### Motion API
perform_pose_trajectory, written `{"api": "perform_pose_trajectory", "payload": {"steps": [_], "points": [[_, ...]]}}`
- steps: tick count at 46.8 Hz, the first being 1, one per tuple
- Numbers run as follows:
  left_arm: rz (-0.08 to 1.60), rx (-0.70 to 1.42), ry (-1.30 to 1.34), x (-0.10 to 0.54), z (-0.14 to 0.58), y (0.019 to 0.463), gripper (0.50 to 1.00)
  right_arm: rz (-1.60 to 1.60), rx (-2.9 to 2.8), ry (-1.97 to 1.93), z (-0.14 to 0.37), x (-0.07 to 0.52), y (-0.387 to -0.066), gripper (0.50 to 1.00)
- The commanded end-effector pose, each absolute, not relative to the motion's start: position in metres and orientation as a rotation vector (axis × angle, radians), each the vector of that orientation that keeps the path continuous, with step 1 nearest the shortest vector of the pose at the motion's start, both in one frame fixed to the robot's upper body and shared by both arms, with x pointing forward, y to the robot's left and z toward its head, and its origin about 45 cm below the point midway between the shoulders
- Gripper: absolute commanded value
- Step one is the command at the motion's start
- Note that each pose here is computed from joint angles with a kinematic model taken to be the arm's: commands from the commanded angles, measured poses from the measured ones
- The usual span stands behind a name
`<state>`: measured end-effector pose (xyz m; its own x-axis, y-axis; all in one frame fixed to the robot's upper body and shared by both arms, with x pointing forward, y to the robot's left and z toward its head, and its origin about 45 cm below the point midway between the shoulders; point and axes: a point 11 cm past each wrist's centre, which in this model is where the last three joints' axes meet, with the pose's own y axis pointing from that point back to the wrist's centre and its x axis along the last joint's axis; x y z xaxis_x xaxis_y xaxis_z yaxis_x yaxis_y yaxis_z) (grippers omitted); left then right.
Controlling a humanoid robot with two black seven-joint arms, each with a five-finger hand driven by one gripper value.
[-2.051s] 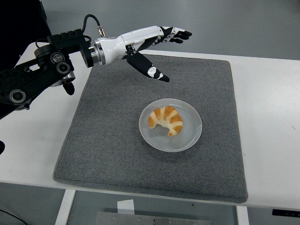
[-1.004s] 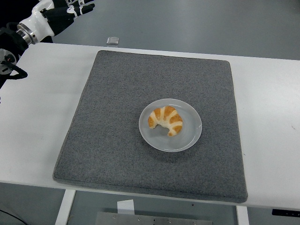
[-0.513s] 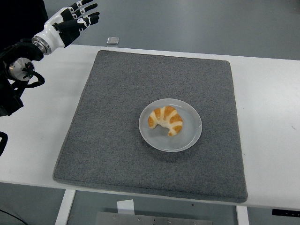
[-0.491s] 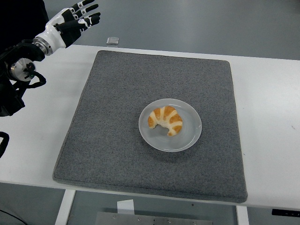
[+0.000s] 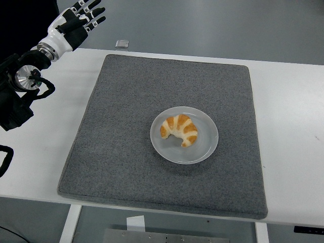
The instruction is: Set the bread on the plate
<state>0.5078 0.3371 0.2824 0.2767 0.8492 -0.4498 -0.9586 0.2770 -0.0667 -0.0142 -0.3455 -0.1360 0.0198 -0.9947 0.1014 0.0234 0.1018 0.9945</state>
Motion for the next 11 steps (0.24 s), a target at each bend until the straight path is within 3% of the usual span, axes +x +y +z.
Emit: {"api": "perform_pose_trajectory", "payload": {"steps": [1,6,11], "points": [[1.249,-0.372,0.371,0.5073,0.2805,0.3361,0.945,-1.135,1.126,-1.223,-0.1361,-0.0146,-0.3449,0.952],[1.249,-0.381,0.375,0.5075,0.2812,0.3361,0.99,-1.135,1.124,-1.218,-0.1361,-0.0159,-0.3449,0.952],[1.239,-0.388,0.372,0.5082,0.2844,0.3334,0.994,-1.139,1.125,-1.212,-0.1363,-0.0172,-0.3434,0.952]]}}
